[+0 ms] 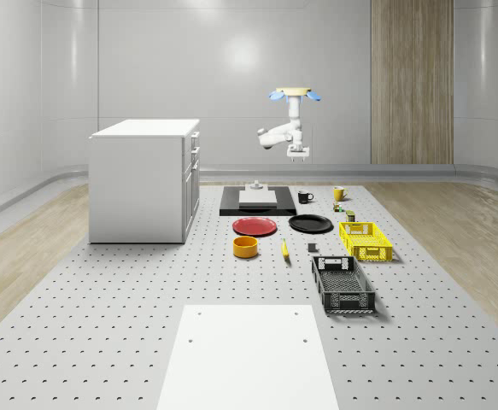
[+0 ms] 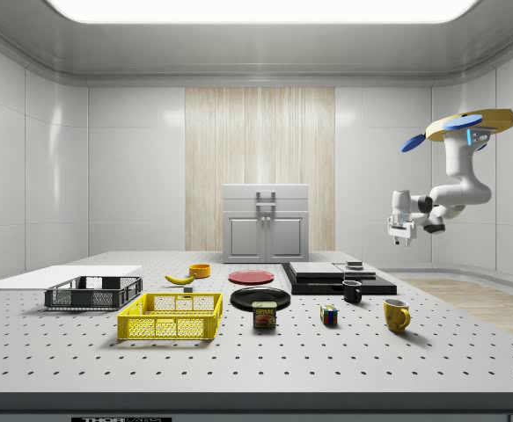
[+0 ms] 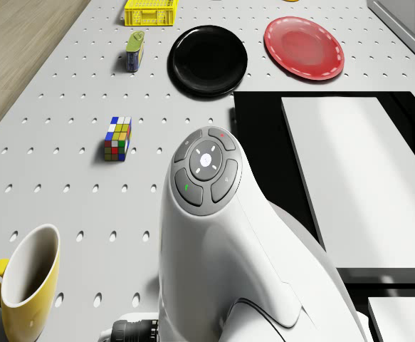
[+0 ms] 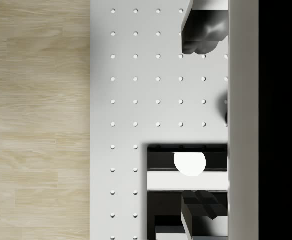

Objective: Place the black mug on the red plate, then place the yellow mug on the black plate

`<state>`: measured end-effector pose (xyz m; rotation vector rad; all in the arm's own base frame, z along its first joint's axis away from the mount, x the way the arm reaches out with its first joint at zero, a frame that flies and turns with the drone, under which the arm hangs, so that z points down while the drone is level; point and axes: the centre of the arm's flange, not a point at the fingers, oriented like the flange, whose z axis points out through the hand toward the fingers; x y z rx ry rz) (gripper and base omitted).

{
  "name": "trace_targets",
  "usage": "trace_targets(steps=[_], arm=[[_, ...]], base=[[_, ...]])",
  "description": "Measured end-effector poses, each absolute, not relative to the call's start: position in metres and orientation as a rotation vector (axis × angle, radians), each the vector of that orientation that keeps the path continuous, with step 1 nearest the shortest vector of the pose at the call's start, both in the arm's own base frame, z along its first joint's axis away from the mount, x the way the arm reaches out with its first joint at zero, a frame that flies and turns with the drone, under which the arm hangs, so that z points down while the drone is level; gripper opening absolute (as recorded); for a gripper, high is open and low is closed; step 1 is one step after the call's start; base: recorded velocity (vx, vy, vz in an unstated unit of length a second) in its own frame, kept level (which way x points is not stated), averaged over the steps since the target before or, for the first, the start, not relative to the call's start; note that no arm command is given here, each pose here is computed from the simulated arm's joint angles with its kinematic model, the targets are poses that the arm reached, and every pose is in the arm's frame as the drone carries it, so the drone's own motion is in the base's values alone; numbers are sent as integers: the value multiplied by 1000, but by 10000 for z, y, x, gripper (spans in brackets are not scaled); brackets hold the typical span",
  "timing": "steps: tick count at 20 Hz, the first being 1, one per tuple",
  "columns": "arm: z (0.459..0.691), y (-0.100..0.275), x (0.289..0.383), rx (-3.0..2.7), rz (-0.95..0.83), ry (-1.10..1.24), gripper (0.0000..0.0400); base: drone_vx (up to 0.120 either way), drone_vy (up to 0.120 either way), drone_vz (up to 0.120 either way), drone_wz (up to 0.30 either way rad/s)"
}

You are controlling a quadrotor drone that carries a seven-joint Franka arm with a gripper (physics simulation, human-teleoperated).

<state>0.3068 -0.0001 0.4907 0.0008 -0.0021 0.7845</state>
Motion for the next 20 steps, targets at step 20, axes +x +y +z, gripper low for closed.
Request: trace_targets(steps=[20], arm=[[4907, -1, 3068, 1, 785, -2, 400]], base=[[120, -20, -102, 0]])
